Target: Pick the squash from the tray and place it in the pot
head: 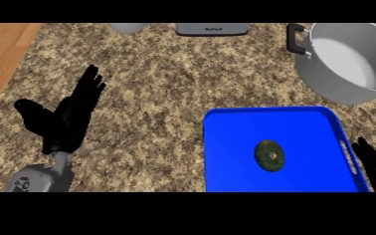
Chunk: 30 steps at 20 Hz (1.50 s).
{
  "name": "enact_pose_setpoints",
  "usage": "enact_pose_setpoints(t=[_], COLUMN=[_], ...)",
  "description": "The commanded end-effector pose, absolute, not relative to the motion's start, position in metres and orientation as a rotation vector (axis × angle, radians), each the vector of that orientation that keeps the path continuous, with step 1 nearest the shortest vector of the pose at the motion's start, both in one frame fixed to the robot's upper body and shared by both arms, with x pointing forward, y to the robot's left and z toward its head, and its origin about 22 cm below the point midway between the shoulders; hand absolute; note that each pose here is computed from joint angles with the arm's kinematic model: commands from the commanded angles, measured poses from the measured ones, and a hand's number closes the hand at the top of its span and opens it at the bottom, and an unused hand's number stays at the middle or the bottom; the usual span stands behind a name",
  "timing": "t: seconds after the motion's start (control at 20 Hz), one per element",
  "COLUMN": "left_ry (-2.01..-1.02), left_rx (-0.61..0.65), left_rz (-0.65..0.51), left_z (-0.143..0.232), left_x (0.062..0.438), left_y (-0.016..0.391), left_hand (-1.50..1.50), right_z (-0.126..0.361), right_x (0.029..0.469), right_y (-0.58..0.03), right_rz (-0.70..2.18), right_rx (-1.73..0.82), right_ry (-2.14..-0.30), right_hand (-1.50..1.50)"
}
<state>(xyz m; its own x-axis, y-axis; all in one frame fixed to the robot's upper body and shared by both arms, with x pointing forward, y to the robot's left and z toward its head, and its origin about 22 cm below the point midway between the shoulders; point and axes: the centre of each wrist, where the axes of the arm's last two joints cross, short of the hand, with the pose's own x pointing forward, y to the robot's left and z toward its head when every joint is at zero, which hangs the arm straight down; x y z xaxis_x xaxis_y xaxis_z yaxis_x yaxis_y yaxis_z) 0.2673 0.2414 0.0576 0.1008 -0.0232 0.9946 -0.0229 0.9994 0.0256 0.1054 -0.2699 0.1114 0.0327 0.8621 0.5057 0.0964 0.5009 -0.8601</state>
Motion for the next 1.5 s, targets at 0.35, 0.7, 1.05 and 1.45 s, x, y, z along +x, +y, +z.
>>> enact_pose_setpoints(t=[0.35,0.7,1.05,1.45], left_ry=[-1.482,-1.472,-1.489,-1.465], left_rx=[0.013,0.014,0.004,0.007], left_rz=[-0.008,-0.011,0.012,-0.023], left_z=[0.060,0.064,0.067,0.063], left_x=[0.269,0.253,0.265,0.261], left_y=[0.223,0.235,0.234,0.236], left_hand=[0.00,0.00,0.00,0.00], right_z=[0.162,0.130,0.110,0.099], right_x=[0.130,0.156,0.167,0.156], right_y=[-0.229,-0.218,-0.195,-0.177], right_rz=[0.745,0.788,0.790,0.736], right_rx=[-0.899,-0.848,-0.898,-0.906], right_ry=[-1.104,-0.956,-0.868,-0.942], right_hand=[-1.50,-1.50,-1.50,-1.50])
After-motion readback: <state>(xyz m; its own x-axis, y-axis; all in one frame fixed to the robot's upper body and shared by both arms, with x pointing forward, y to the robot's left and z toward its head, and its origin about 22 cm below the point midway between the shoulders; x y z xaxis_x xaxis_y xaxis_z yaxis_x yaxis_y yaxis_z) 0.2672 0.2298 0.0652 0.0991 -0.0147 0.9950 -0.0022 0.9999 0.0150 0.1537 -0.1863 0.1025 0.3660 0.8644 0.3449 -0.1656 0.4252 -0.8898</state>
